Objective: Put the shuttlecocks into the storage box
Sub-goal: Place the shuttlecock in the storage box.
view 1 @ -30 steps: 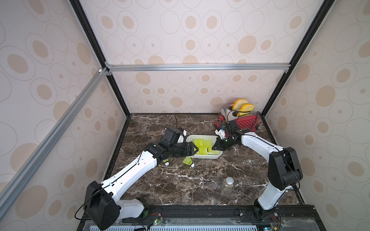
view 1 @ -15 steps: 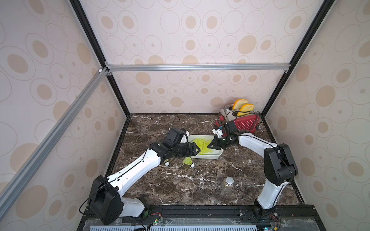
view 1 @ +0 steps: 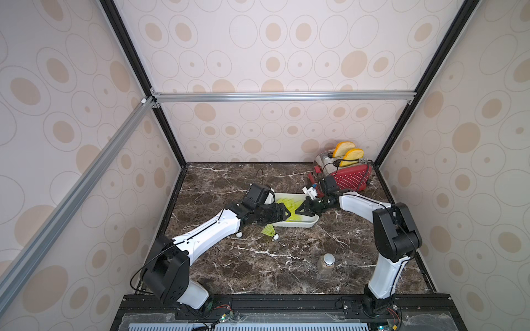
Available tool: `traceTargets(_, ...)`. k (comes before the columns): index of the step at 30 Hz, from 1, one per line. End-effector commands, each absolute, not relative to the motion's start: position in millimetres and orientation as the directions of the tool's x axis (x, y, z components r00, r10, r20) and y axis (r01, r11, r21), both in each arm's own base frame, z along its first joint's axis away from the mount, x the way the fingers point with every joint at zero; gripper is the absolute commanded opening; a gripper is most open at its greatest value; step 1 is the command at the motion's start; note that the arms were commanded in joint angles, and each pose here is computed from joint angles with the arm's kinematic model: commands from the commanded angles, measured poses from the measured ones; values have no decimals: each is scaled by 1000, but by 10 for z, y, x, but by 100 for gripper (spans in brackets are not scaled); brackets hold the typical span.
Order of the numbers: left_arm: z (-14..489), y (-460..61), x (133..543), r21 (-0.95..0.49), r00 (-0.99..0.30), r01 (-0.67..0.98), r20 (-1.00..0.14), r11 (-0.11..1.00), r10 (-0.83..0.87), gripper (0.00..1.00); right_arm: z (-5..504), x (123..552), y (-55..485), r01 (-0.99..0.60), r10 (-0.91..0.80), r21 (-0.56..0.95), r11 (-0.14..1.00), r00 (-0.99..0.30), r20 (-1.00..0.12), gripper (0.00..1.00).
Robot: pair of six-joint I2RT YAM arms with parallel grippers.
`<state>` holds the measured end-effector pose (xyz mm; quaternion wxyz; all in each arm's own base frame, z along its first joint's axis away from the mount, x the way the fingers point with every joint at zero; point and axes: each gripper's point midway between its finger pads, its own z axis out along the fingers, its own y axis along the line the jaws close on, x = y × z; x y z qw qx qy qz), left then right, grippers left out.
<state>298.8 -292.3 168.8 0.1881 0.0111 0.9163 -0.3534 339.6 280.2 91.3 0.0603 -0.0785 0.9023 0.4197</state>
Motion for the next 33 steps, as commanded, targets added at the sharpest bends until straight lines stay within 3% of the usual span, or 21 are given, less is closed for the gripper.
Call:
traceTargets(1, 1768, -3008, 3085, -669, -914, 151, -375, 728, -155, 78, 815, 3352, 2790, -175, -97, 757, 630, -984, -147, 0)
traceTargets(29, 1740, -2977, 2976, -687, -922, 144, -354, 712, -155, 78, 700, 3418, 2869, -125, -48, 801, 586, -992, -120, 0)
traceTargets(30, 1738, -2974, 2974, -686, -923, 144, -354, 713, -155, 78, 696, 3410, 2869, -124, -50, 799, 588, -992, -117, 3)
traceTargets(33, 1738, -2966, 2965, -684, -923, 143, -354, 715, -154, 78, 692, 3392, 2838, -128, -57, 783, 609, -991, -119, 24)
